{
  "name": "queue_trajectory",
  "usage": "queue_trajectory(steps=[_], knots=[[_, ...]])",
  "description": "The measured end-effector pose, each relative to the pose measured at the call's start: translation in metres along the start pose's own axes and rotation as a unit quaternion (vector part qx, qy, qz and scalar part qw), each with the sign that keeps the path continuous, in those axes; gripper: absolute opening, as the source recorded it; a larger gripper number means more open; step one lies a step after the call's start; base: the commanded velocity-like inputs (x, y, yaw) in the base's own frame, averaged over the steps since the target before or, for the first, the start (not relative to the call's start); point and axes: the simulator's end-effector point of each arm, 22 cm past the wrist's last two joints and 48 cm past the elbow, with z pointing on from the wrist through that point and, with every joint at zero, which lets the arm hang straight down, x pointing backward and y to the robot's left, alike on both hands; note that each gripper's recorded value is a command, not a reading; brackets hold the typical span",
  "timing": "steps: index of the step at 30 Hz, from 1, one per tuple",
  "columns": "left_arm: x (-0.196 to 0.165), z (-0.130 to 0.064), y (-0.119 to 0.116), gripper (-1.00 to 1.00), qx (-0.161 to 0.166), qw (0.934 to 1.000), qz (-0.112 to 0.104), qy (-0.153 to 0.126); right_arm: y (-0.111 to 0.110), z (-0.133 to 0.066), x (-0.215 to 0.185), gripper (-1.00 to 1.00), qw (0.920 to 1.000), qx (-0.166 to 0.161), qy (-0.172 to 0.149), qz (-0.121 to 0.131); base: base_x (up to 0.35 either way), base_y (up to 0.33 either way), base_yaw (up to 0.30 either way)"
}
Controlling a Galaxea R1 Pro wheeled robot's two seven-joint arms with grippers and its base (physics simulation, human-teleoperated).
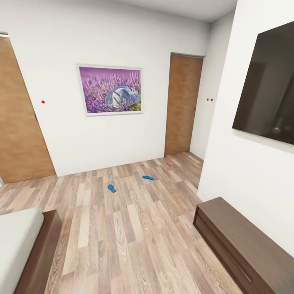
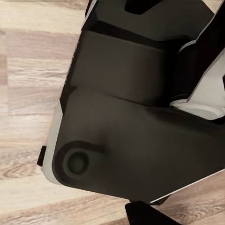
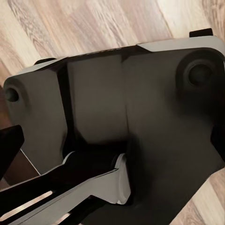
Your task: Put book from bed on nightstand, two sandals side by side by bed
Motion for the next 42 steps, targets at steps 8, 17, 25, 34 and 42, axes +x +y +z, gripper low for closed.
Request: queue_trajectory(steps=[8, 17, 25, 34, 42], knots=[[0.0002, 0.0, -0.0009, 1.0, 0.001, 1.0, -0.001, 0.0, 0.0008, 0.0003, 0.0001, 1.0, 1.0, 0.0, 0.0, -0.002, 0.208, 0.0, 0.0], [0.0003, 0.0, -0.001, 1.0, 0.001, 1.0, -0.001, 0.0, 0.0009, 0.0003, 0.0, 1.0, 1.0, 0.0, 0.0, -0.002, 0.201, 0.0, 0.0], [0.0003, 0.0001, -0.0011, 1.0, 0.001, 1.0, -0.001, 0.0, 0.001, 0.0003, 0.0, 1.0, 1.0, 0.0, 0.0, -0.002, 0.187, 0.0, 0.001], [0.0001, 0.0001, -0.001, 1.0, 0.001, 1.0, -0.001, 0.0, 0.0014, 0.0005, -0.0001, 1.0, 1.0, 0.0, -0.001, 0.0, 0.169, 0.0, 0.056], [-0.0006, 0.0, 0.0011, 1.0, -0.001, 1.0, -0.002, -0.001, 0.002, 0.0006, -0.0004, 1.0, 1.0, -0.001, -0.001, 0.001, 0.161, 0.0, 0.166]])
